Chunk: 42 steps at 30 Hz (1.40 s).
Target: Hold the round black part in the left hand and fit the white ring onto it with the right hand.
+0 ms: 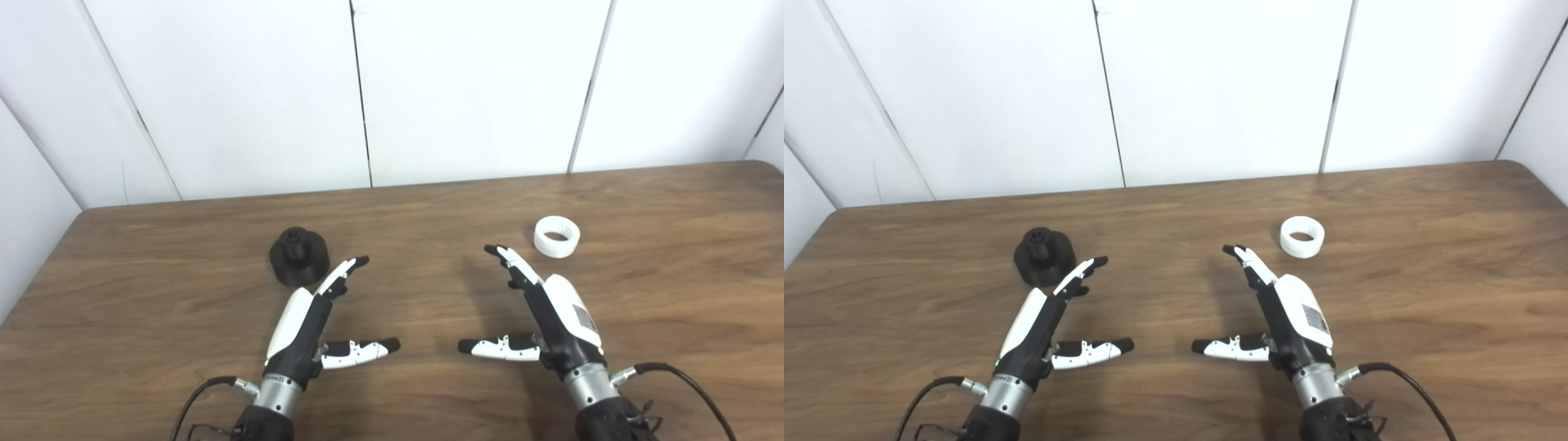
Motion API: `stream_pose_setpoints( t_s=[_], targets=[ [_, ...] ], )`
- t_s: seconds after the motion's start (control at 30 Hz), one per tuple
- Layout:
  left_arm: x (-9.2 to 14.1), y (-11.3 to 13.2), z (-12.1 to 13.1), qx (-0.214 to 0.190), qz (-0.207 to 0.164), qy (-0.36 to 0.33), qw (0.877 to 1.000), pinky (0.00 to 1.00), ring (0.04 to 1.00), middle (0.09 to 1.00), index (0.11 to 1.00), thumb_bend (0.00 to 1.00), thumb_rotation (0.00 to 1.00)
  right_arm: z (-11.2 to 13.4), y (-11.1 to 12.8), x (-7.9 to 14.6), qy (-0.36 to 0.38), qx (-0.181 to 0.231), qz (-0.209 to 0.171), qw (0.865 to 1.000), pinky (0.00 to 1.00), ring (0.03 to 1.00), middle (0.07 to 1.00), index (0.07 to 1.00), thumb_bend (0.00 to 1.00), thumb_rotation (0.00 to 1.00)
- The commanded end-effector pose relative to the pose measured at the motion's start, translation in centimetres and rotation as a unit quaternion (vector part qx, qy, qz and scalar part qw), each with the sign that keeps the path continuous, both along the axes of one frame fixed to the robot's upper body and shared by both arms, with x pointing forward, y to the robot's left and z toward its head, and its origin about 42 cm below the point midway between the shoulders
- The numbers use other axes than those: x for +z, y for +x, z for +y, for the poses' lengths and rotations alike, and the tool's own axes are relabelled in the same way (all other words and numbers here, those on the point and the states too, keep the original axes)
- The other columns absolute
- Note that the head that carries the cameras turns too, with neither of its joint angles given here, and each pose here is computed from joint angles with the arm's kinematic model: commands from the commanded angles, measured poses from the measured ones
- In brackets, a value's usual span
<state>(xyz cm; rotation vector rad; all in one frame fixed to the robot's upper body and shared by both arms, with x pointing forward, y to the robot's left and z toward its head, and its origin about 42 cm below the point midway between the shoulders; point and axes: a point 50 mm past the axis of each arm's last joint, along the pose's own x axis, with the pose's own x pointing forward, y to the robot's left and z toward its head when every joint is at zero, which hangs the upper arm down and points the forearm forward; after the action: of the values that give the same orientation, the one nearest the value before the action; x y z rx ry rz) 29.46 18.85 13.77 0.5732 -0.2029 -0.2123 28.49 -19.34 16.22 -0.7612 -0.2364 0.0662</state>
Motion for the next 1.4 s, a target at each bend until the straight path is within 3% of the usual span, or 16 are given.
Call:
stream_pose_setpoints(
  t_s=[0.0, 0.57, 0.83, 1.13, 1.37],
  targets=[
    [2.1, 1.1, -0.2, -0.009, -0.048, -0.006, 0.999, 0.84, 0.935, 0.954, 0.901, 0.91, 0.28, 0.4, 0.5, 2.1, 0.006, 0.011, -0.044, 0.999, 0.75, 0.884, 0.939, 0.909, 0.89, 0.31],
    [2.3, 0.8, -0.4, -0.010, -0.045, -0.005, 0.999, 0.82, 0.929, 0.955, 0.907, 0.90, 0.27, 0.2, 0.2, 2.2, 0.004, 0.011, -0.044, 0.999, 0.76, 0.887, 0.937, 0.909, 0.88, 0.30],
    [1.8, 0.9, -2.4, -0.013, -0.043, 0.006, 0.999, 0.78, 0.920, 0.956, 0.915, 0.90, 0.30, -1.6, 0.4, 1.8, 0.015, 0.014, -0.040, 0.999, 0.76, 0.883, 0.941, 0.905, 0.90, 0.25],
    [1.9, 1.2, -3.0, 0.000, -0.056, 0.025, 0.998, 0.75, 0.897, 0.940, 0.899, 0.91, 0.36, -2.7, 1.0, 2.1, 0.018, 0.025, -0.051, 0.998, 0.75, 0.882, 0.935, 0.892, 0.91, 0.24],
    [2.6, 0.7, -2.3, 0.041, -0.081, 0.048, 0.995, 0.81, 0.933, 0.952, 0.889, 0.88, 0.38, -2.5, 0.7, 1.9, 0.023, 0.028, -0.046, 0.998, 0.76, 0.883, 0.936, 0.887, 0.90, 0.24]
  ],
)
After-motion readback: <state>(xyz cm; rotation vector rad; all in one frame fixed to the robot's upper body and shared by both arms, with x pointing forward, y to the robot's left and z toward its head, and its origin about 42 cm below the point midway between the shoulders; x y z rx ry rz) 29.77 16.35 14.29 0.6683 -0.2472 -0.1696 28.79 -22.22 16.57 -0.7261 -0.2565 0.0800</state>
